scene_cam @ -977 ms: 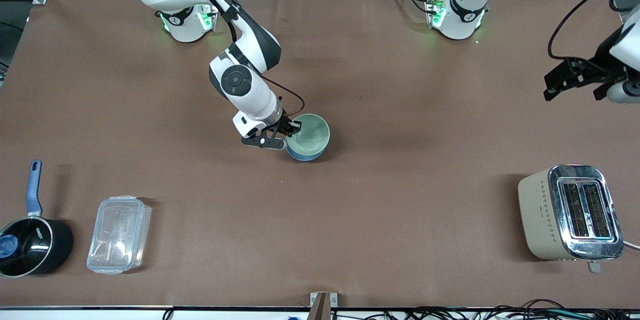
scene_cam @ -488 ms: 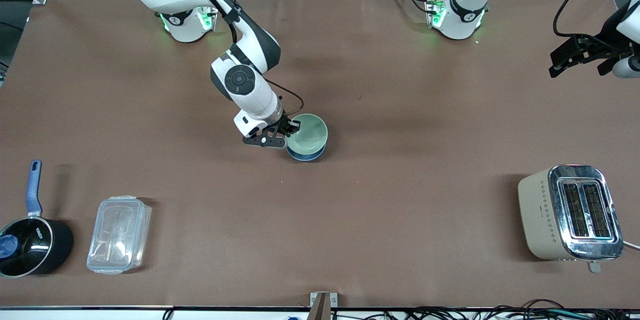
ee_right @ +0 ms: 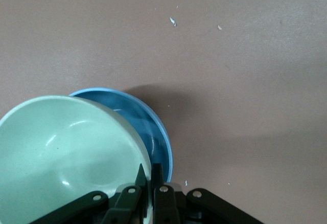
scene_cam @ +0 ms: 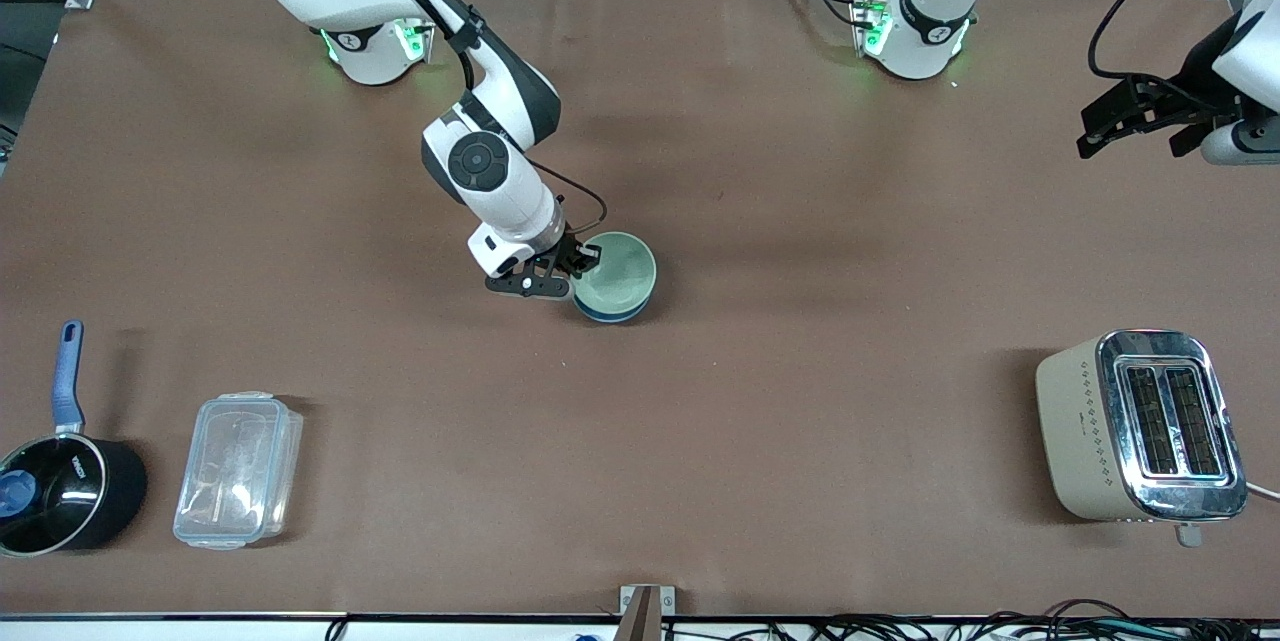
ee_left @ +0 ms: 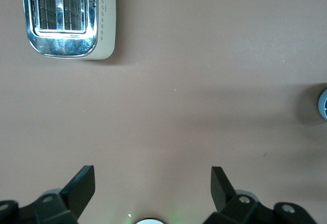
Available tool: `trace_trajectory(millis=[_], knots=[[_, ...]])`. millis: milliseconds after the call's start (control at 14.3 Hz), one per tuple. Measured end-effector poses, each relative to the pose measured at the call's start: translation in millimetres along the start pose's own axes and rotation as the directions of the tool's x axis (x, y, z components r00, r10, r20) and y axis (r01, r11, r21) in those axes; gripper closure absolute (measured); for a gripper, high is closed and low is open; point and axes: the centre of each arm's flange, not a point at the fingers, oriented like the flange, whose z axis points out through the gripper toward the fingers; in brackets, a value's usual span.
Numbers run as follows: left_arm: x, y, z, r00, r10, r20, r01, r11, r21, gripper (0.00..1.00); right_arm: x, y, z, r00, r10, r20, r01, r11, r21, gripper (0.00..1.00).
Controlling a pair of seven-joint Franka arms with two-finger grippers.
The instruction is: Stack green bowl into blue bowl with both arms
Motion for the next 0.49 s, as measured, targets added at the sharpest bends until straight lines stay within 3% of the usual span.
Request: trace_trajectory(millis=[349, 488], knots=[[-1.9, 18.0, 0.5, 0.999, 0.033, 0.001, -0.033, 0.999, 0.002, 0.0, -1.2, 1.7, 4.5, 1.0, -0.003, 0.003, 0.003, 1.0, -0.004, 0.92], [-3.2, 27.5, 0.7, 0.999, 0.045, 0.001, -0.045, 0.999, 0.003, 0.0, -0.4, 2.4, 4.4, 1.0, -0.001, 0.001, 0.001, 1.0, -0.004, 0.74]])
